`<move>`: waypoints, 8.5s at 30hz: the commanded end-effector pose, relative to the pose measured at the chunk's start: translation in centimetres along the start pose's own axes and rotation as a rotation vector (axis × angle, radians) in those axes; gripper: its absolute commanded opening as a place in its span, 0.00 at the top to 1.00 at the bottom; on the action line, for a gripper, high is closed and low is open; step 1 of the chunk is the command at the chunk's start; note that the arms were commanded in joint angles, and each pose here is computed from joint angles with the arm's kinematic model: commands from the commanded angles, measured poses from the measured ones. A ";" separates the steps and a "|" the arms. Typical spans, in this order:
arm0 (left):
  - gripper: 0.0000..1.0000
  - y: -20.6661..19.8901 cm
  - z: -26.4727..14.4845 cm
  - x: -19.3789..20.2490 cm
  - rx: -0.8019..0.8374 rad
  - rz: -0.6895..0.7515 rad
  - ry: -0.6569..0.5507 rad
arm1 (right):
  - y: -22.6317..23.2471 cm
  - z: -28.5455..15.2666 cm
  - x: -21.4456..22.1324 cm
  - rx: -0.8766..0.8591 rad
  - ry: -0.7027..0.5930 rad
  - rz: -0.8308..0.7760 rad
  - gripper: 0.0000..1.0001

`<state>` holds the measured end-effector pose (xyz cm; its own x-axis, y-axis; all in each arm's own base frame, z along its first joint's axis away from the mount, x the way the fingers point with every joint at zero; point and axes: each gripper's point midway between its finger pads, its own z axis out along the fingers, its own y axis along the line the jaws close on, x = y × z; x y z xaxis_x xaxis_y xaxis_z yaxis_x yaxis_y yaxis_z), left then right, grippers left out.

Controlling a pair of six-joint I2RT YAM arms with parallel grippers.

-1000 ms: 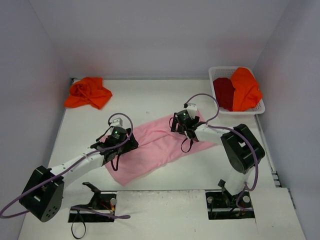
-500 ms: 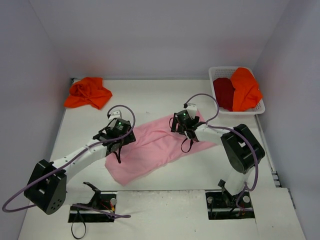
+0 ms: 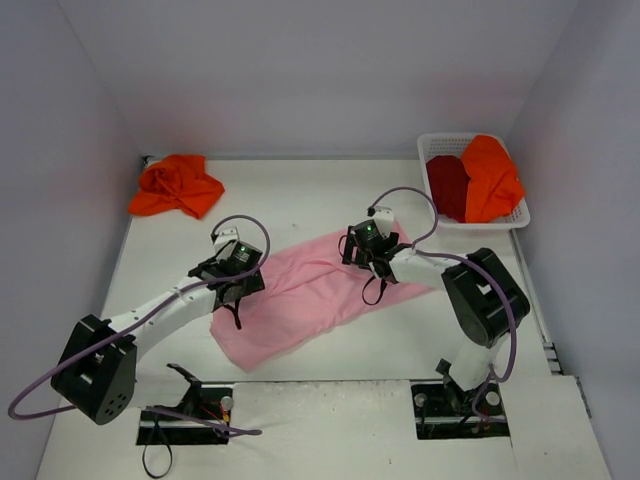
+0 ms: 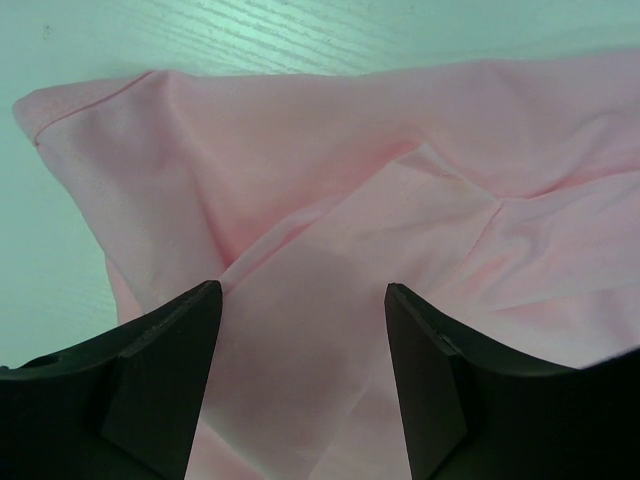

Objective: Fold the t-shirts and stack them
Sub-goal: Fold the tshirt

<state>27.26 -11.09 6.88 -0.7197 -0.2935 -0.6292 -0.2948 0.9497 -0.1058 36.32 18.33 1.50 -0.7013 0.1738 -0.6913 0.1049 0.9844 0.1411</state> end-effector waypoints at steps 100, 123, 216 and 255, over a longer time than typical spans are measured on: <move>0.53 -2.7 -16.3 6.7 0.322 0.124 -0.089 | -1.0 -2.0 -3.3 0.021 -0.051 0.001 0.22; 0.46 -5.9 -8.5 5.8 0.300 -0.041 -0.090 | -2.5 -3.2 -6.6 0.039 -0.105 0.013 0.22; 0.46 -7.1 8.3 -3.8 0.247 -0.248 0.059 | -9.8 -5.5 -1.3 0.109 -0.002 0.236 0.39; 0.46 -5.1 8.5 -2.9 0.231 -0.254 0.073 | -10.4 -6.4 -0.1 0.176 0.001 0.273 1.00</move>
<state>37.77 -15.68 3.75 -0.6643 -0.5365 -0.5205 -0.2913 0.8271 -0.4807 29.29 8.26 1.99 -0.6950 0.4224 -0.5818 0.3908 0.9012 0.1875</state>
